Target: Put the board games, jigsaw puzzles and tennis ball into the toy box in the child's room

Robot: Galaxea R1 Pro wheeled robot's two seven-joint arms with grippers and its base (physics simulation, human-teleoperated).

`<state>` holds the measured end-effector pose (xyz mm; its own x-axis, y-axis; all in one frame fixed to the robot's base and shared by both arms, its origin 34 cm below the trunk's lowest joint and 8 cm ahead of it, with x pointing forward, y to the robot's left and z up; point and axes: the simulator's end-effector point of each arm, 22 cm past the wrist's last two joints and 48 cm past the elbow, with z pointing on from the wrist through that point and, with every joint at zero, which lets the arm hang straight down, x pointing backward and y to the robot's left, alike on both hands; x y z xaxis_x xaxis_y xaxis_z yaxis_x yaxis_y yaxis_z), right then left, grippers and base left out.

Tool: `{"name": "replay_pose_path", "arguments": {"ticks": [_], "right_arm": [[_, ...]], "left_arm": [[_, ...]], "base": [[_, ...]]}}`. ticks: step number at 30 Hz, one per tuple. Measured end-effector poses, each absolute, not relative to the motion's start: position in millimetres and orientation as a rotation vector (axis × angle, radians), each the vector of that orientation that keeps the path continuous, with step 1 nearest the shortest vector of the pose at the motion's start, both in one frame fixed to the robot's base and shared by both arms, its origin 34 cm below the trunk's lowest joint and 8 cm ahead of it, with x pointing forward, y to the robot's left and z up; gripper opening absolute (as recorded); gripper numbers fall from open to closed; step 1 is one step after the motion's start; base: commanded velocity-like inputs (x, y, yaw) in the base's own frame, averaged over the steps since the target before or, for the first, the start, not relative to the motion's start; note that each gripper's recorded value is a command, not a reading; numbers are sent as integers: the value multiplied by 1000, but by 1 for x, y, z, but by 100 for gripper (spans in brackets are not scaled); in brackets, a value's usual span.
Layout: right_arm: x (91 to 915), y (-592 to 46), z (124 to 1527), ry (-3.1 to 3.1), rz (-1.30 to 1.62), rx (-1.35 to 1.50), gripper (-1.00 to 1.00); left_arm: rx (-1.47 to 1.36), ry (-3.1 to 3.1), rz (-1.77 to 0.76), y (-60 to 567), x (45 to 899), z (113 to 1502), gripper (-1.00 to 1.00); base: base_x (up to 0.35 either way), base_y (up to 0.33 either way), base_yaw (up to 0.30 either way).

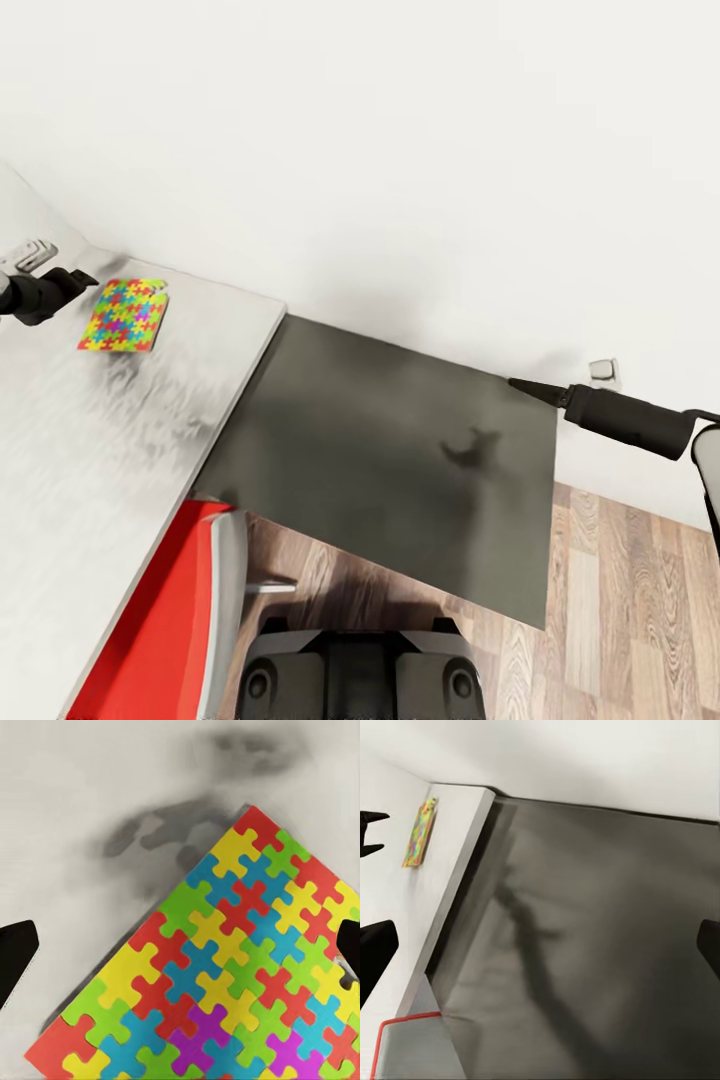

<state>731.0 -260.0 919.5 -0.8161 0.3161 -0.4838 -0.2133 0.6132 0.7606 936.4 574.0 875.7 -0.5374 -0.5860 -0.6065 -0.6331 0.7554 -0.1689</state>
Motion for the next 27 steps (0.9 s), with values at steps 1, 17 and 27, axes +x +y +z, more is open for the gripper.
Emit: {"name": "replay_pose_path", "arguments": {"ticks": [1, 17, 27], "right_arm": [[730, -259, 920, 2242, 1174, 75, 100], [729, -253, 918, 2238, 1242, 80, 100], [728, -254, 914, 2244, 1244, 94, 100]], "left_arm": [[-908, 2292, 91, 574, 936, 873, 100], [-940, 2253, 136, 600, 932, 884, 100], [-968, 2173, 181, 640, 936, 929, 100]], "base": [[0, 0, 51], [0, 0, 16], [0, 0, 0]]}}
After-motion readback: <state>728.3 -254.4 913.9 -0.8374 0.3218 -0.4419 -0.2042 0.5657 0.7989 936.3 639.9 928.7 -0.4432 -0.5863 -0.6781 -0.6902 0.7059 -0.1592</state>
